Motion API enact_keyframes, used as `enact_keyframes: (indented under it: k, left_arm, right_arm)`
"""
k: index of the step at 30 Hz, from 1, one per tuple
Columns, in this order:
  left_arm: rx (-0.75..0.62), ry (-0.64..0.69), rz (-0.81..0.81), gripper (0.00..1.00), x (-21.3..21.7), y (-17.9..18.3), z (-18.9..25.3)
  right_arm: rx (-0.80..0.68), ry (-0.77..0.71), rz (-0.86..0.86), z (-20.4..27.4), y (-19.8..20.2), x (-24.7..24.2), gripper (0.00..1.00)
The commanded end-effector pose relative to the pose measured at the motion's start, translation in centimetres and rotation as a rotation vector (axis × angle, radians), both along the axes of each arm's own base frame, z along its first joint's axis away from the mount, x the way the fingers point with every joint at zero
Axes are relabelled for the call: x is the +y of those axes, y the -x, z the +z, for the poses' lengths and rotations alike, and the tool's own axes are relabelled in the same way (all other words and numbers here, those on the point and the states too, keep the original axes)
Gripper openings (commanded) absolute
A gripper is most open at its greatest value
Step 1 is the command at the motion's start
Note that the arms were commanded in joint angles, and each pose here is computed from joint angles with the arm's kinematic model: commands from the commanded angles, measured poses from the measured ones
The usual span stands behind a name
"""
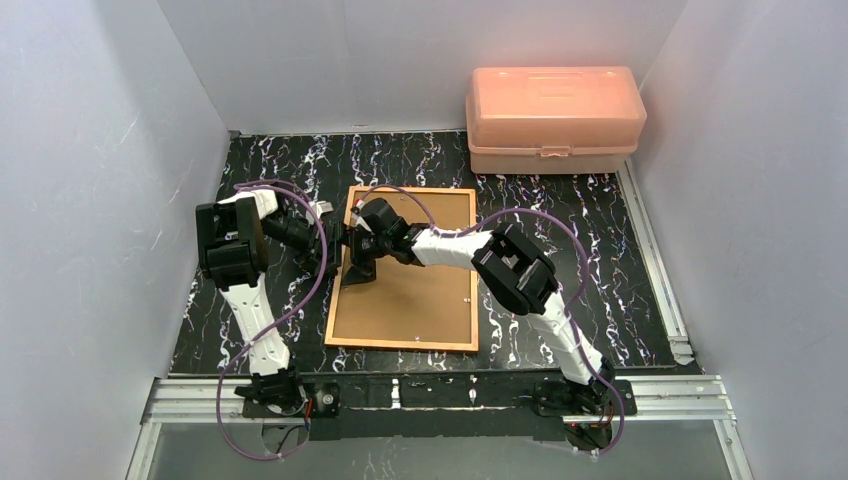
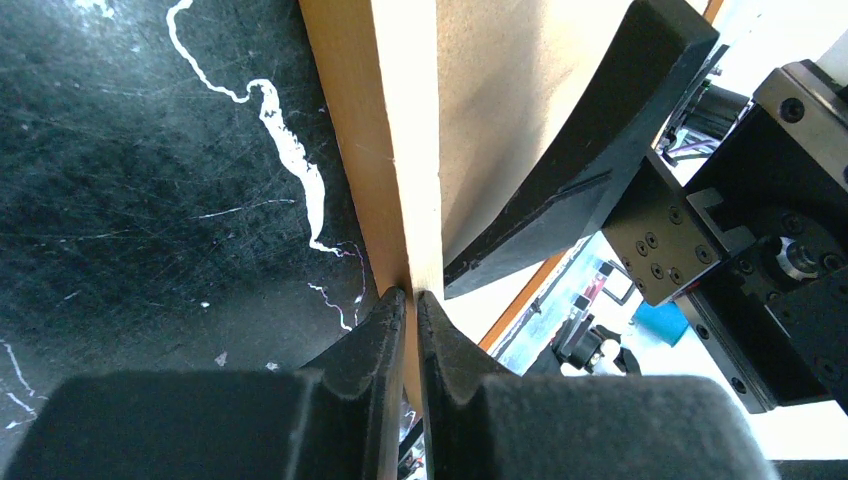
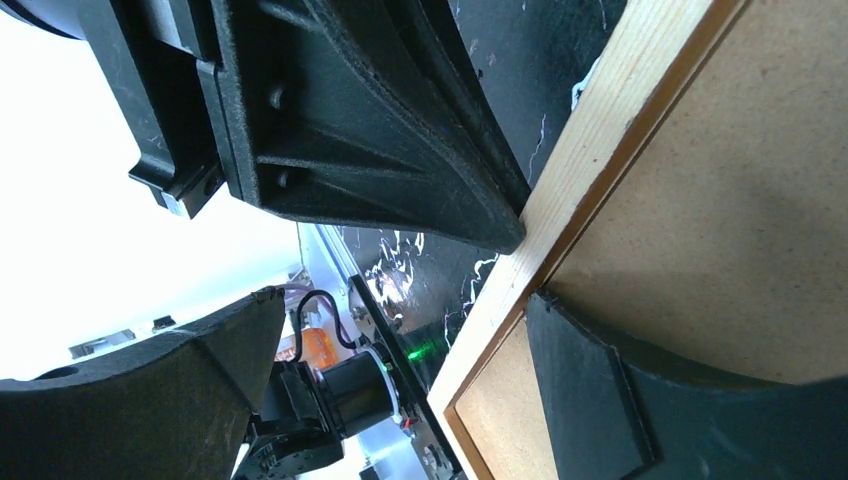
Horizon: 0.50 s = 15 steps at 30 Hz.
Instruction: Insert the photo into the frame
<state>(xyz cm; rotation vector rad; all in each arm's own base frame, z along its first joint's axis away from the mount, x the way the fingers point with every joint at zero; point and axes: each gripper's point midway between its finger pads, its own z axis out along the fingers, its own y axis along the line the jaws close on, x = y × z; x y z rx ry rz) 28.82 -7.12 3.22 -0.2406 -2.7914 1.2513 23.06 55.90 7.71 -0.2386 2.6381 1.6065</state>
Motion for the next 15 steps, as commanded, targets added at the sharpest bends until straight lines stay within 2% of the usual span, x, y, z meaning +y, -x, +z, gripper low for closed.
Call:
enact_keyframes:
  k: [1,4,8,15]
  left_arm:
    - [-0.029,0.003,-0.020,0.06,-0.2,0.1,0.5]
    - [-0.033,0.004,-0.020,0.07,-0.1,-0.1,1.2]
    - [-0.066,-0.019,0.017,0.09,0.8,-1.5,2.5]
    - [-0.138,-0.014,0.135,0.24,0.9,-6.6,4.5]
  right_arm:
    - [-0.060,-0.037,0.033,1.8,-0.5,0.7,0.99]
    - [-0.118,-0.038,0.030,3.0,-2.0,0.4,0.99]
    - [-0.232,-0.027,-0.016,5.6,-5.9,-1.3,0.99]
    - [-0.436,0.086,-0.160,6.3,-14.7,-6.0,0.99]
